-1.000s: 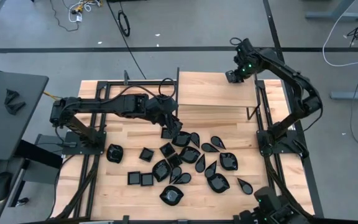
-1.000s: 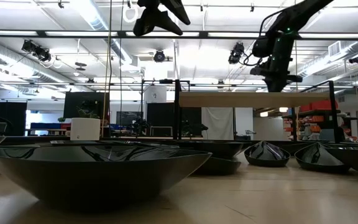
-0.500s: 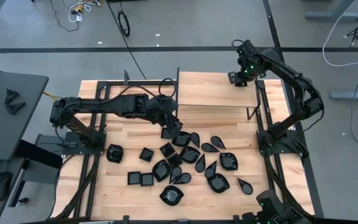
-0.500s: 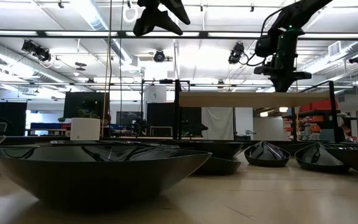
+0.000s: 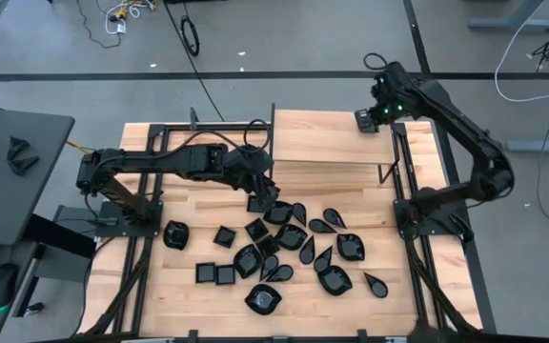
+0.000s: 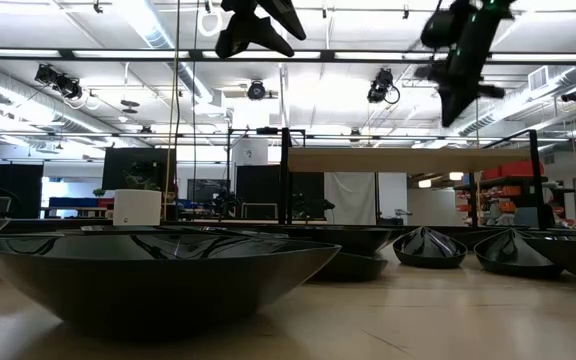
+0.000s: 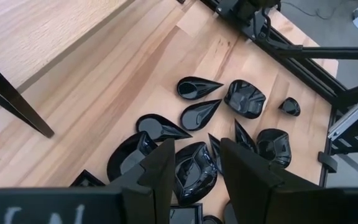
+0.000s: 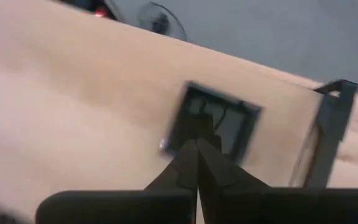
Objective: Pick & Place Mini shaped plates
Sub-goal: Put the drop-shaped plate on the shelf
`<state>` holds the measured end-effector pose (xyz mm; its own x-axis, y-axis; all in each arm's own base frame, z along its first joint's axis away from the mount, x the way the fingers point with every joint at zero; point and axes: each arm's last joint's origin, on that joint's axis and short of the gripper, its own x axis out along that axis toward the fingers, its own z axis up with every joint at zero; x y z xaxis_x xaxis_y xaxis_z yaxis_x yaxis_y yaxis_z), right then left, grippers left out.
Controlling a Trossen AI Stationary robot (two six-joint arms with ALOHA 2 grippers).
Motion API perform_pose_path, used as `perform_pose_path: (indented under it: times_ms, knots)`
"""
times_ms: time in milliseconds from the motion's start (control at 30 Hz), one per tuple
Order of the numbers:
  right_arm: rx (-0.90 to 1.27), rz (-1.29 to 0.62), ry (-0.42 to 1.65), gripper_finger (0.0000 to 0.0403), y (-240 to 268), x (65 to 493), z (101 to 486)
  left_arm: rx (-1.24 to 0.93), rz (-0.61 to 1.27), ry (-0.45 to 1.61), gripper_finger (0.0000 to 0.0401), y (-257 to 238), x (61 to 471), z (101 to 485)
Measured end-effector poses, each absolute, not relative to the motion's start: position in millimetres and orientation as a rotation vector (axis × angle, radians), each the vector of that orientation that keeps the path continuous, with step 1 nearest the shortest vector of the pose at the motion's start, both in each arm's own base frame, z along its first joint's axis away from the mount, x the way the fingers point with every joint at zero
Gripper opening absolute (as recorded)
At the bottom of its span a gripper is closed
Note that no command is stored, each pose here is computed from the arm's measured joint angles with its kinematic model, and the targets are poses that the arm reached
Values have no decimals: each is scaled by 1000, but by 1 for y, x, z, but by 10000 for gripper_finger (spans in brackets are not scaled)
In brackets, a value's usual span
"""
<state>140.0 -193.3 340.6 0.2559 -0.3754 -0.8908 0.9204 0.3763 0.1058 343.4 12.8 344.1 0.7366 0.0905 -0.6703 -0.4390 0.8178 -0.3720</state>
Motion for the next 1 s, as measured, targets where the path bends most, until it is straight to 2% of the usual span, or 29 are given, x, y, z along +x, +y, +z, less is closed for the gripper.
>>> perform_pose_path:
  times_ms: [200,433,667,867,1000]
  knots:
    - [632,-783,845,2,-133,168,362,-514,307,729,133,13,340,342]
    - [610,-518,857,4,-63,201,362,-446,342,957,133,11,322,329]
    - [988,-456,1055,42,-13,214,296,-411,334,1000,133,11,319,320]
    - [1137,-639,1267,107,14,196,230,-379,335,944,133,12,324,323]
    - [1196,-700,1268,140,17,189,196,-362,305,908,133,12,327,325]
